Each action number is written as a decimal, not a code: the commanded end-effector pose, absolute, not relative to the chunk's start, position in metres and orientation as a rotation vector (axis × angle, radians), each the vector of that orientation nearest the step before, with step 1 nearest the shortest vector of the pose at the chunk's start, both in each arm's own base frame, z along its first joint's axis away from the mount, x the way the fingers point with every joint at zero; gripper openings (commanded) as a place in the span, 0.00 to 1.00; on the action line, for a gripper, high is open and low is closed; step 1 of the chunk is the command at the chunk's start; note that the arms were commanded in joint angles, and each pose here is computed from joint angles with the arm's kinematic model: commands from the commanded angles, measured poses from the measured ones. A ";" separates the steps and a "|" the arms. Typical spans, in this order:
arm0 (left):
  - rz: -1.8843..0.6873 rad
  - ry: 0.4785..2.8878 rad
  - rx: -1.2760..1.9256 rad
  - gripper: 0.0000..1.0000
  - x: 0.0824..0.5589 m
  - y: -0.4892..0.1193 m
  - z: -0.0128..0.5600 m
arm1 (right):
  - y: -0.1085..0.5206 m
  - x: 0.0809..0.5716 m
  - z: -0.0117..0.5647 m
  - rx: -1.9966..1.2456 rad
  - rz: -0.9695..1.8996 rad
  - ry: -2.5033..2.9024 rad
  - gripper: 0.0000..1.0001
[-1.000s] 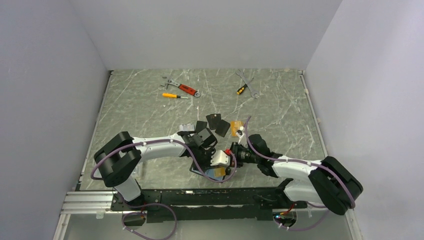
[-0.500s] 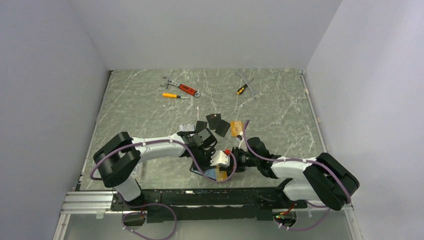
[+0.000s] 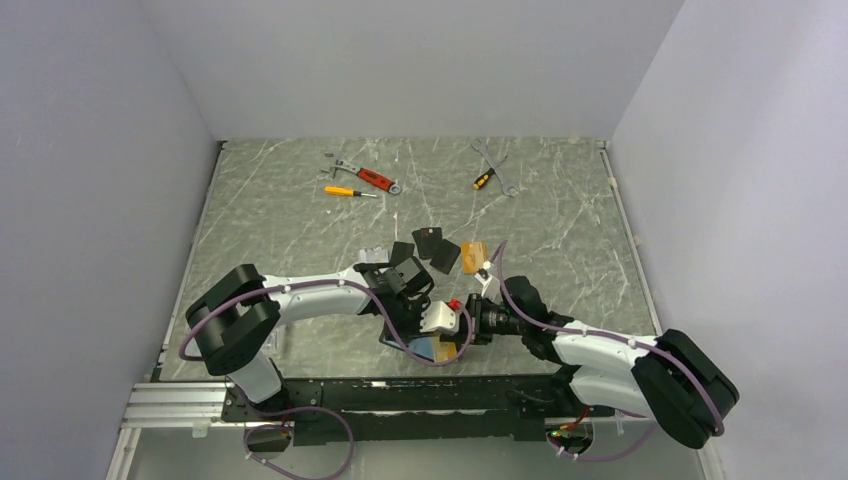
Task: Put the credit cards into the card holder
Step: Turn over the card slot in the card holder, then insert the credit card into the card holder.
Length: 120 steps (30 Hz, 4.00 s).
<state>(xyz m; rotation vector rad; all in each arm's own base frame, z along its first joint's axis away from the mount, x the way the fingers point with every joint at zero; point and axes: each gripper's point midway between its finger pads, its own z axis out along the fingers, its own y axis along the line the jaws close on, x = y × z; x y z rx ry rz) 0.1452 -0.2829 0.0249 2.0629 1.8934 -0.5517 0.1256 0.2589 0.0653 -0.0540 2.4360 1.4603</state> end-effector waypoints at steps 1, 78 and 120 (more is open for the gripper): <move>-0.436 1.964 2.101 0.28 0.147 -0.258 0.014 | 0.257 0.120 0.057 -0.076 1.458 2.464 0.00; -0.508 1.563 2.325 0.43 0.126 -0.235 0.007 | 0.275 0.186 0.045 0.017 1.206 2.485 0.00; -0.426 1.625 2.307 0.32 0.128 -0.237 0.002 | 0.277 0.180 0.050 0.256 1.363 2.219 0.00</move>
